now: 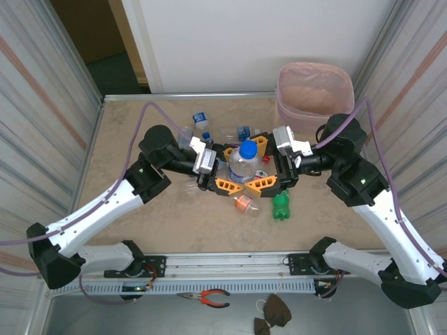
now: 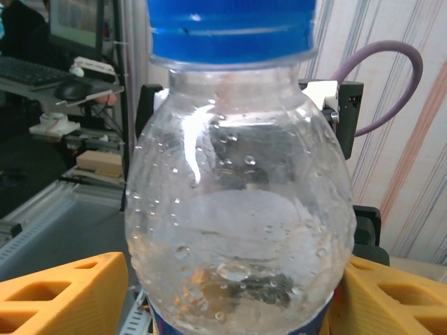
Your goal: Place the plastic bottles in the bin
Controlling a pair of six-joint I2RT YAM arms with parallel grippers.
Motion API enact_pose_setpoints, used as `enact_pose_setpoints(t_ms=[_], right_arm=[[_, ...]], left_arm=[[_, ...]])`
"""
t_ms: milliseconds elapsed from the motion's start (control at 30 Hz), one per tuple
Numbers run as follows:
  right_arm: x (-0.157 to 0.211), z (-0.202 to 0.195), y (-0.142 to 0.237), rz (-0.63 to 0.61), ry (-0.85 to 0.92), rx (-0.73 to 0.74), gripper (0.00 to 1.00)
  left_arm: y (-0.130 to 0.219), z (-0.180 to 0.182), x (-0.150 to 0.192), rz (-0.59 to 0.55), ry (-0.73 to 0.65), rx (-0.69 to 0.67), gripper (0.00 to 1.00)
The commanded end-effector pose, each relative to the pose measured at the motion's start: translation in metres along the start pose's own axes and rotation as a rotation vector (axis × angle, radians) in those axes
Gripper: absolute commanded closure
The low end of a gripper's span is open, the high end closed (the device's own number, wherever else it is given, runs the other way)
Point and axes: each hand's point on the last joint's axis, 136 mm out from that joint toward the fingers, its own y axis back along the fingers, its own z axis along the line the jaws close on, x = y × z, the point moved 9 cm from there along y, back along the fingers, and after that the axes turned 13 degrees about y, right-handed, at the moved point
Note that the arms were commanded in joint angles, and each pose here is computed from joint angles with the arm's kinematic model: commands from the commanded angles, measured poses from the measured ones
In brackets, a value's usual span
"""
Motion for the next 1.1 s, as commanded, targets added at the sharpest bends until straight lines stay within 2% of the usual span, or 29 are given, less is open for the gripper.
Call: enact_pose_setpoints(t_ms=[0, 200, 633, 800, 1000, 1067], right_arm=[[-0.0071, 0.0049, 0.0011, -0.013, 0.031, -0.031, 0.29], [-0.0067, 0.0048, 0.0009, -0.011, 0.031, -0.029, 0.29], [-0.0075, 0.0043, 0.0009, -0.015, 0.04, -0.026, 0.43], [-0.0087, 0.0036, 0.0013, -0.014, 0.043, -0.017, 0.47], [-0.0093, 0.0024, 0.002, -0.007, 0.055, 0.011, 0.49], [-0.0088, 0.001, 0.0027, 0.002, 0.059, 0.035, 0.5]], left_arm=[[-0.0015, -0.0041, -0.0185, -0.044, -0.052, 0.013, 0.52], [-0.003, -0.0047, -0.0196, -0.045, -0.053, 0.02, 0.51], [-0.0045, -0.0024, -0.0188, -0.047, -0.05, 0.0, 0.5], [-0.0029, -0.0021, -0.0181, -0.05, -0.049, -0.031, 0.43], [0.0017, -0.0038, -0.0157, -0.046, -0.053, -0.086, 0.25], [0.0039, -0.0052, -0.0144, -0.04, -0.054, -0.108, 0.23]])
